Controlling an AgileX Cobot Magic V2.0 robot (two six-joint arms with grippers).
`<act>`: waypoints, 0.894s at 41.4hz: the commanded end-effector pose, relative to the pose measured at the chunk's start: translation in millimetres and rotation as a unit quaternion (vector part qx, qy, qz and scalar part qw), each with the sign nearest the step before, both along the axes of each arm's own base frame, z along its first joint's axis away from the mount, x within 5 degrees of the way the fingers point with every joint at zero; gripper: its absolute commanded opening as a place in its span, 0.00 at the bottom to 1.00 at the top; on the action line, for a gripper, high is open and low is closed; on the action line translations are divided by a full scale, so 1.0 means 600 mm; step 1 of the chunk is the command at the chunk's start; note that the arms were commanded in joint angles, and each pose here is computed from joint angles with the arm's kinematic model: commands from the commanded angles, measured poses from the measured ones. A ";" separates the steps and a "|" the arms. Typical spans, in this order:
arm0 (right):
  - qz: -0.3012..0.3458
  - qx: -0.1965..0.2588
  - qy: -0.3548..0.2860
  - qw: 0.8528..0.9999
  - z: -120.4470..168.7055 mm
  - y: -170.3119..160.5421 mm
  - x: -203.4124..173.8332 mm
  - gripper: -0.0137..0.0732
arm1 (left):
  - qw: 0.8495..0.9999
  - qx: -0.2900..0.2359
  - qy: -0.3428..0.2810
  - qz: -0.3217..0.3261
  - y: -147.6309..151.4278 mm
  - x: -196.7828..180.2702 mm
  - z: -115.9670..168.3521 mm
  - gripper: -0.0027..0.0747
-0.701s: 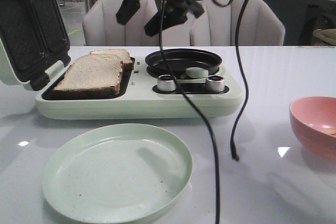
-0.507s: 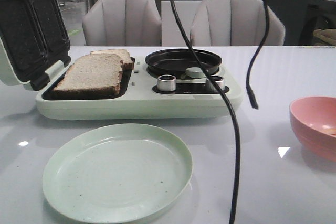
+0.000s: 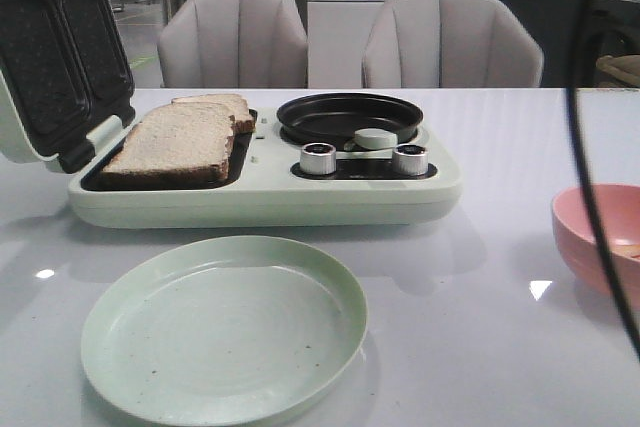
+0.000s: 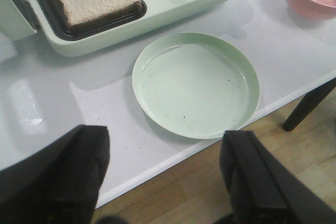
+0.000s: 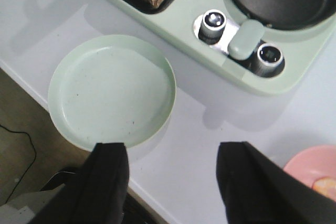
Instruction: Make breakfast with bread and shrimp
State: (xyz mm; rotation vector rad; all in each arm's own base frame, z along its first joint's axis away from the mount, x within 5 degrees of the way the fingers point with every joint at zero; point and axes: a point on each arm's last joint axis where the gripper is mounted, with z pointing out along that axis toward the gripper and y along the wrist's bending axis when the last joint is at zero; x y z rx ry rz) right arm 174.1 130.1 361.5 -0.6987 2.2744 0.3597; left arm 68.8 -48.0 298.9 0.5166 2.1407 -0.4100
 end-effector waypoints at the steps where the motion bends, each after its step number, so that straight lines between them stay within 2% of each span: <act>1: -0.013 0.041 -0.045 0.998 0.013 -0.030 -0.037 0.72 | 0.999 -0.028 -0.041 -0.008 -0.005 0.004 0.024 0.69; 14: -0.045 0.035 -0.061 0.997 -0.060 -0.109 -0.129 0.72 | 0.999 -0.029 -0.040 -0.008 -0.005 0.004 0.024 0.69; 27: -0.045 0.039 -0.065 0.996 -0.072 -0.124 -0.149 0.72 | 0.998 -0.032 -0.045 -0.009 -0.013 0.013 0.041 0.69; 37: -0.045 0.039 -0.065 0.996 -0.072 -0.124 -0.149 0.72 | 0.998 0.055 0.024 0.007 -0.046 0.064 0.076 0.69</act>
